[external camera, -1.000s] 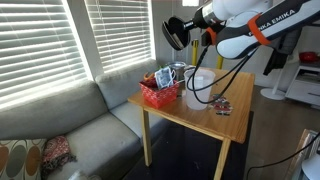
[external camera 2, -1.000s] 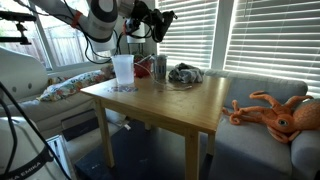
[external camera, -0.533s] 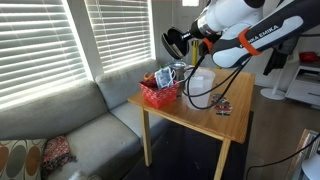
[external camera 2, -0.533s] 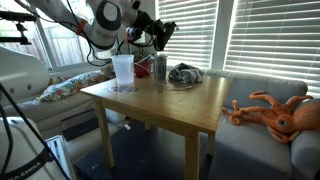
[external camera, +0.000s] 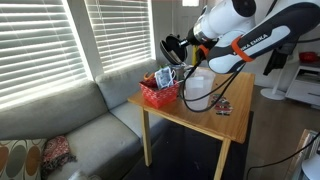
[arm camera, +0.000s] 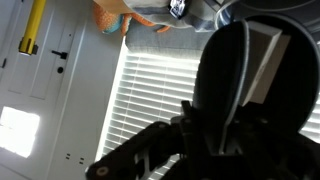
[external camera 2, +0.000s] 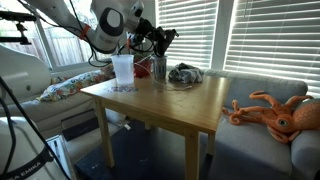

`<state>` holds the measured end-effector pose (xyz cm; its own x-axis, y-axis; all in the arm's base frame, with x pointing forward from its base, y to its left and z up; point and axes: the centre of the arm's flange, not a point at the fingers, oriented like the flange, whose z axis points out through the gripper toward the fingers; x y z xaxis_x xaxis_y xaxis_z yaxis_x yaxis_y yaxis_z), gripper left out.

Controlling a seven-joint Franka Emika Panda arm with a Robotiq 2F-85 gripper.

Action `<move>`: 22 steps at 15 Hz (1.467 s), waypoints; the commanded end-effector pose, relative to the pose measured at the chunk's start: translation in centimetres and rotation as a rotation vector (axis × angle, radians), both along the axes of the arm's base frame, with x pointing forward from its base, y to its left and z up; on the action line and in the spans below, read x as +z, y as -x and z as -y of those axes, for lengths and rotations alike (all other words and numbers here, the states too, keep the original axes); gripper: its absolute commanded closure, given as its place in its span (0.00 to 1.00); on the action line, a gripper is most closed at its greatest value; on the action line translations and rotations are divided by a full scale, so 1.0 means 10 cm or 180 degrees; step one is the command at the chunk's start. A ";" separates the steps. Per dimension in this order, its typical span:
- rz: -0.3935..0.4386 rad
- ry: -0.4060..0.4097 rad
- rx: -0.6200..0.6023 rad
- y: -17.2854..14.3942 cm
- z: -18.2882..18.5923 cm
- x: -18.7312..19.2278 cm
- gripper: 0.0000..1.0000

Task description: Pick up the black glasses case and put it in the silver cup

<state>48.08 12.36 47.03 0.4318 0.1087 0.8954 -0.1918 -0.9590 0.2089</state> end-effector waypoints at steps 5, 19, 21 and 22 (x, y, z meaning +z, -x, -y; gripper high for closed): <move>-0.0044 -0.0024 0.0005 -0.24 -0.04 -0.16 0.97; -0.0231 0.0130 0.0162 -0.15 -0.07 -0.22 0.42; -0.0230 0.0149 0.0191 -0.12 -0.09 -0.19 0.33; -0.0217 0.0157 0.0200 -0.10 -0.09 -0.17 0.30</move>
<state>49.90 13.20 44.82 0.4811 0.1602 0.8619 -0.1349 -0.9579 0.2533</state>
